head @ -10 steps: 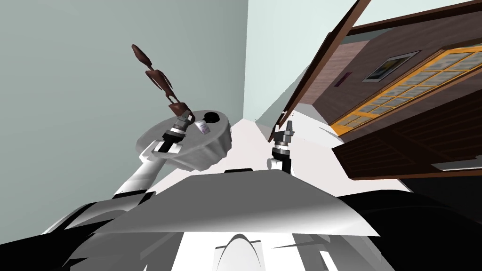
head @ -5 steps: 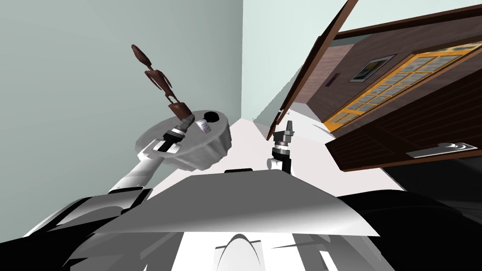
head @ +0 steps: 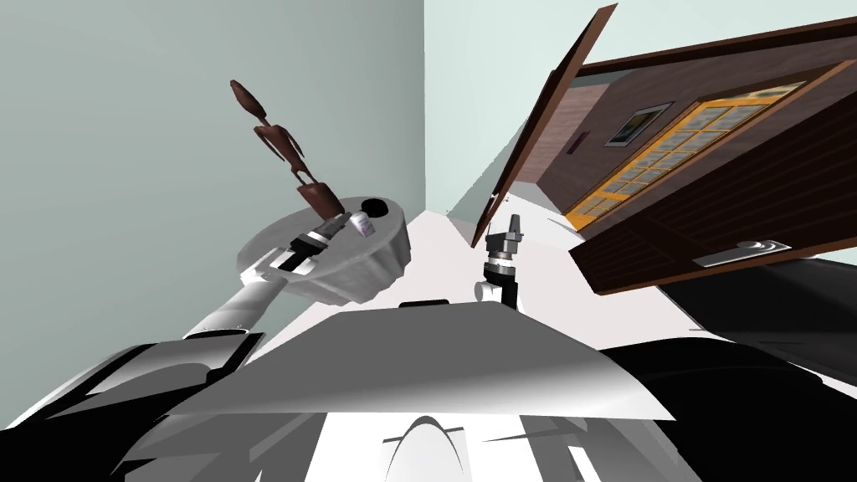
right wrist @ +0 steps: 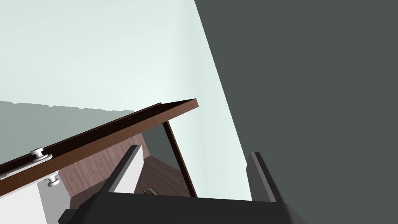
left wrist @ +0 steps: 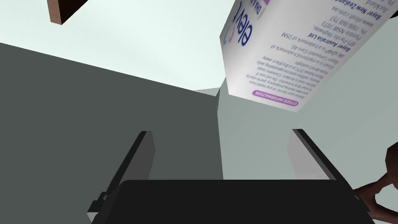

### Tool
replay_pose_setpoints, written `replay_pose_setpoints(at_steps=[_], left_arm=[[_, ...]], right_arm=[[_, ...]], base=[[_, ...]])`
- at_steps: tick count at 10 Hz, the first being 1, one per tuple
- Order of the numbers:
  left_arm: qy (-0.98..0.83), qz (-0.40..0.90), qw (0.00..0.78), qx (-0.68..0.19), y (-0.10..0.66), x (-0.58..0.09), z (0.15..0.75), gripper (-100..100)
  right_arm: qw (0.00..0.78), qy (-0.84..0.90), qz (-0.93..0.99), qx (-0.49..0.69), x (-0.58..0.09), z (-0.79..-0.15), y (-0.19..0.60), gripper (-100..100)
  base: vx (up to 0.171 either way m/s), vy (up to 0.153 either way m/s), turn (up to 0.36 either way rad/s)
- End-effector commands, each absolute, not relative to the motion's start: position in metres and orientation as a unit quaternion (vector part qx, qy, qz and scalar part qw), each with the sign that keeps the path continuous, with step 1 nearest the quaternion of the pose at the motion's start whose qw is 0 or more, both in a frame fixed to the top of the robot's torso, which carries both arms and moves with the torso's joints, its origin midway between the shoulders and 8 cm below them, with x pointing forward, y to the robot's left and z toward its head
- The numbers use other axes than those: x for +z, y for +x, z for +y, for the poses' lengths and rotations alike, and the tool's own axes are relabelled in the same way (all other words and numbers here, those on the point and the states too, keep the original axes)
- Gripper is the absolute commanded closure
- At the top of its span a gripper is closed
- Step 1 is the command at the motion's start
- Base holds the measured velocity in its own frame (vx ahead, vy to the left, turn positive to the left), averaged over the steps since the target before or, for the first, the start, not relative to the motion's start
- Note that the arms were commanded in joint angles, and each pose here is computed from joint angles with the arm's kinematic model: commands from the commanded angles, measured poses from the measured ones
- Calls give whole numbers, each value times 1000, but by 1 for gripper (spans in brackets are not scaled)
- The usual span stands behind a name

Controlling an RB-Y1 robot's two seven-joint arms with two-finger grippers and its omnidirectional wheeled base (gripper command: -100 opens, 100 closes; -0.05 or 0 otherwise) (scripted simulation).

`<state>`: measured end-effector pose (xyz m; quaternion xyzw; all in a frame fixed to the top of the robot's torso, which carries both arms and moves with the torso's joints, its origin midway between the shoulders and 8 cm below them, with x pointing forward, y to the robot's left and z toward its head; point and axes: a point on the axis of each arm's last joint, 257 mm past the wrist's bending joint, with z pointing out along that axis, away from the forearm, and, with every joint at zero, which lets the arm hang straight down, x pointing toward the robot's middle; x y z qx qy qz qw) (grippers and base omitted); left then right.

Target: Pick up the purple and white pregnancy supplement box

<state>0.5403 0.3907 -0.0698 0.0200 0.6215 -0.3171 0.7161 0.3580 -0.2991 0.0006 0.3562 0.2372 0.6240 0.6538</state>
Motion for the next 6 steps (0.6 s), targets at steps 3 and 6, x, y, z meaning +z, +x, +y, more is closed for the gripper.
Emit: replay_pose_setpoints(at_steps=[3,6], left_arm=[[62,652,703,-277,541,-98,398,-100],[94,680,684,-245,538,-130,405,-100]], right_arm=[[654,356,237,624,1,-299,358,0],[654,356,237,624,1,-299,358,0]], base=[[-26,46,-79],[-4,36,-107]])
